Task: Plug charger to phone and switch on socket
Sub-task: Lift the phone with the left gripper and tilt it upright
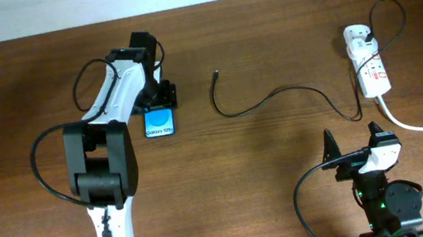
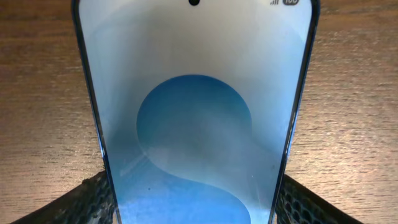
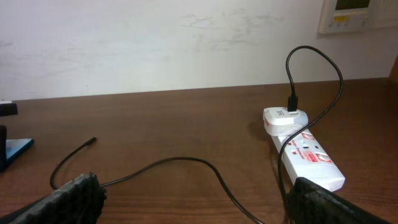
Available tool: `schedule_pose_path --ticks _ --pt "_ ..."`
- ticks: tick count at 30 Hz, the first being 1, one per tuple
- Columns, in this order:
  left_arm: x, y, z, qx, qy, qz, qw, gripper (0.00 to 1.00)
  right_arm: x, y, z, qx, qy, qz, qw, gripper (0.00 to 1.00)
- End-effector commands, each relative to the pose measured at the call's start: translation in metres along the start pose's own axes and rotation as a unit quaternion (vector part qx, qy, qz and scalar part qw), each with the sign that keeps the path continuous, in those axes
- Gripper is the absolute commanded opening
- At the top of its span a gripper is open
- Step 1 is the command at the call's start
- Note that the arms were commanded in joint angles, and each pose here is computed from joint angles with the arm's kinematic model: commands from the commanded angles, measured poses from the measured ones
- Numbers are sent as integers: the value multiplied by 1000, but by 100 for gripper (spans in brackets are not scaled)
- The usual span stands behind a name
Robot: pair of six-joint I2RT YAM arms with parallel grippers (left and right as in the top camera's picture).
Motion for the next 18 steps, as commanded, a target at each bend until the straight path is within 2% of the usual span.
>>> schedule_pose_path --ticks 1,4,7,10,12,14,15,16,18 --pt "-13 14 -6 9 0 -17 1000 75 3 0 0 0 -2 2 1000 98" --pt "-18 29 -6 13 1 -23 1000 75 3 0 0 0 -1 2 1000 98" --pt "-38 62 -7 16 12 -62 998 75 3 0 0 0 -2 2 1000 98" --pt "-53 81 -9 20 14 -95 995 66 3 0 0 0 -1 2 1000 98" --pt "-53 81 -9 20 14 -96 995 50 3 0 0 0 -1 2 1000 98" --pt "-52 81 -9 19 14 -94 995 27 3 0 0 0 -2 2 1000 98" --pt "-52 81 -8 19 14 -94 995 10 3 0 0 0 -1 2 1000 98" --pt "-52 81 -9 20 16 -94 995 0 3 0 0 0 -1 2 1000 99" --pt "-52 82 -9 23 44 -94 994 0 3 0 0 0 -1 2 1000 98"
Point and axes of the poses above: each gripper's point midway between its finger pads, its own y axis back along the fingers, its own z axis along the line the jaws close on, x = y × z, the point moved 2 cm from there along y, back along the fingers, and after that the axes turned 5 degrees about -y, right-handed, at the moved point
